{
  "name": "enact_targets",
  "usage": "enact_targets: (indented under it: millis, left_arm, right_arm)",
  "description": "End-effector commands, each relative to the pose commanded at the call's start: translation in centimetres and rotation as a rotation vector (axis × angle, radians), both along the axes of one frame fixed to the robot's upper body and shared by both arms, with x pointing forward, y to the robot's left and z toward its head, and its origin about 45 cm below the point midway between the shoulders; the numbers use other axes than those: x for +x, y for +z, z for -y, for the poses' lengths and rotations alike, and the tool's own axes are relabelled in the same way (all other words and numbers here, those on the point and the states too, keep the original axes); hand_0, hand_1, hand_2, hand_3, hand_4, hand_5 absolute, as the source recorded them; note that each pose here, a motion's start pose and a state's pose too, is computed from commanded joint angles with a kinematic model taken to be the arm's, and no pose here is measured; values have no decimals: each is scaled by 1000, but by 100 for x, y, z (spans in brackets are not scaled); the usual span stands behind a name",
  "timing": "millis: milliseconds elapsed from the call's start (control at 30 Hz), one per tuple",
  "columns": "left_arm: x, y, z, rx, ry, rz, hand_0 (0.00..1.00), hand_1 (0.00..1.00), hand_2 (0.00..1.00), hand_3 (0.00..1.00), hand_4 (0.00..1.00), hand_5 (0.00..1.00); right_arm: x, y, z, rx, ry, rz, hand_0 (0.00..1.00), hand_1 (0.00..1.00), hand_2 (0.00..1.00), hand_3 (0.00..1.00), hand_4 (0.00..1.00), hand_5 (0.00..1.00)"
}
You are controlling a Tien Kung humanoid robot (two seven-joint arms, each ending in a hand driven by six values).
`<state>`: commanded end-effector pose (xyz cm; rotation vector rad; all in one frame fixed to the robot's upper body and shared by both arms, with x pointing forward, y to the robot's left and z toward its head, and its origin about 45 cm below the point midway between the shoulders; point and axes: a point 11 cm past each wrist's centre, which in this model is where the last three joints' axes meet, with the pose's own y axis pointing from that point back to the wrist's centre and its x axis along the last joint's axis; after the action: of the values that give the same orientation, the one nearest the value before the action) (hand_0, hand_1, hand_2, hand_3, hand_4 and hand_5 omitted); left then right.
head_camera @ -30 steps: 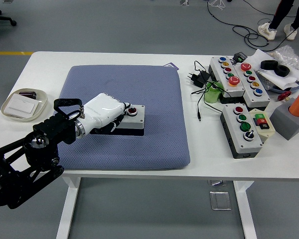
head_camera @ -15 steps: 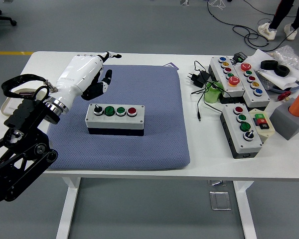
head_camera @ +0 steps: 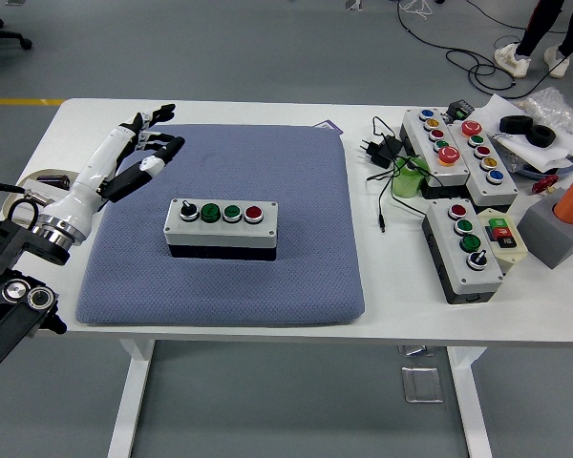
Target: Pick up the button,place it on the desk,press the button,press the button
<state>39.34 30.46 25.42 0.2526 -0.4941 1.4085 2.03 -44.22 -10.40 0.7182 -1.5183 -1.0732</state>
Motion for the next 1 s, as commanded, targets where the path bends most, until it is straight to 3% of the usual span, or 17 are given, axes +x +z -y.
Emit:
enact_targets:
  millis: [200,333,633,1000]
  left_arm:
    - [-115,-175,-413,-248,124,-82,681,758,834,844,727,998]
    - [-196,-238,-612,-416,184,-106,675,749,830,840,715,998]
    - [-408,-360,-742,-406,199,-139,677,749,831,839,700,998]
    - [-479,-444,-761,-428,217,-151,677,750,827,838,688,998]
  right_arm:
    - [25,5,10,-2,0,7,627,477,539,582,280,22]
    - [39,8,13,-4,-1,10,627,477,539,582,280,22]
    - [41,5,5,-1,3,8,627,477,539,582,279,22]
    - [11,2,3,-3,22,-7,627,477,539,582,279,22]
